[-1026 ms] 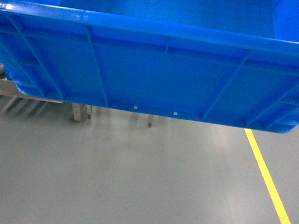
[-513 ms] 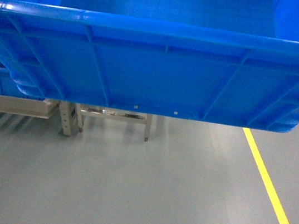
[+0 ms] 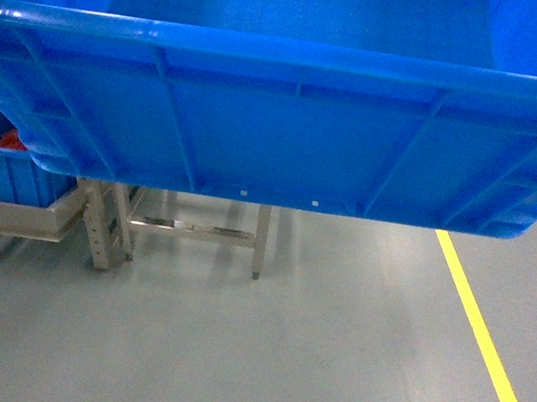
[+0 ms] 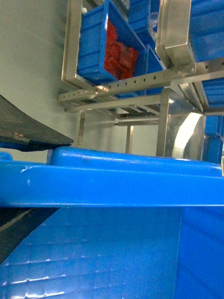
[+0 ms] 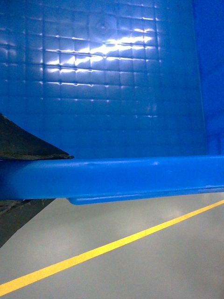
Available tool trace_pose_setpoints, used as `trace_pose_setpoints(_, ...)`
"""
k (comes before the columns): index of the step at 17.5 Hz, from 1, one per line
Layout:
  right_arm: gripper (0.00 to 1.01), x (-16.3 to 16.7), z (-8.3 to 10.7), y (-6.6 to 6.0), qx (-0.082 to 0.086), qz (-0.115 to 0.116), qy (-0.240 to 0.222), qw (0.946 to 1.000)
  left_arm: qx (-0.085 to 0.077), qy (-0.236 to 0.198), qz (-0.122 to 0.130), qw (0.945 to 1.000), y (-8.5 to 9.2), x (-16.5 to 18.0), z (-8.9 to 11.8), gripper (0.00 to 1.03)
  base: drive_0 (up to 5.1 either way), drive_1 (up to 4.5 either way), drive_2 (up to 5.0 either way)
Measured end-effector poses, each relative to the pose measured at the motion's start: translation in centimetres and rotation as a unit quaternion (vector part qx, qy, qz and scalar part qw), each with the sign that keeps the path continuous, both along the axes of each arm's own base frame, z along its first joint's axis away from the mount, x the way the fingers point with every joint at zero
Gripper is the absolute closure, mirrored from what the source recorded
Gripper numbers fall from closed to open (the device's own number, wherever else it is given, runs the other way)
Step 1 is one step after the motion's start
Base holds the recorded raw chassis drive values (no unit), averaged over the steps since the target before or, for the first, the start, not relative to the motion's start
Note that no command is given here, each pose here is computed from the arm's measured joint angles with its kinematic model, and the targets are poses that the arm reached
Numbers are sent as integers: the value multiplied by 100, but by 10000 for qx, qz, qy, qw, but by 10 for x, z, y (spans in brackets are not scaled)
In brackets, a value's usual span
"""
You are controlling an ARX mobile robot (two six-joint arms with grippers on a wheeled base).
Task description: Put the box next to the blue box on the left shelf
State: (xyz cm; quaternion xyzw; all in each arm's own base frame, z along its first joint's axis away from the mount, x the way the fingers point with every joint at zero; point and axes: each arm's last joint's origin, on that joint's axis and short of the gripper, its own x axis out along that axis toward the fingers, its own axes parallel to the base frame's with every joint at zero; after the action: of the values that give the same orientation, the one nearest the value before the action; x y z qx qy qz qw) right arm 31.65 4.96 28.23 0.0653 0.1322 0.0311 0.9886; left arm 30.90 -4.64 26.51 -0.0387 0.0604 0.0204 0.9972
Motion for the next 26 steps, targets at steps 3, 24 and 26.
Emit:
trace_pose_setpoints(3,92,0,0,0,-3,-4,13,10000,-2,-13,-2,10000,0,0,0,86,-325,163,163)
trace_pose_setpoints(24,92,0,0,-1,3,-12,8,10000,0,-11,-4,10000,0,0,0,86,-487,215,274)
trace_pose_setpoints(26,92,0,0,-1,-1,-11,-6,10000,-6,-15,-3,10000,0,0,0,86,-451,154,386)
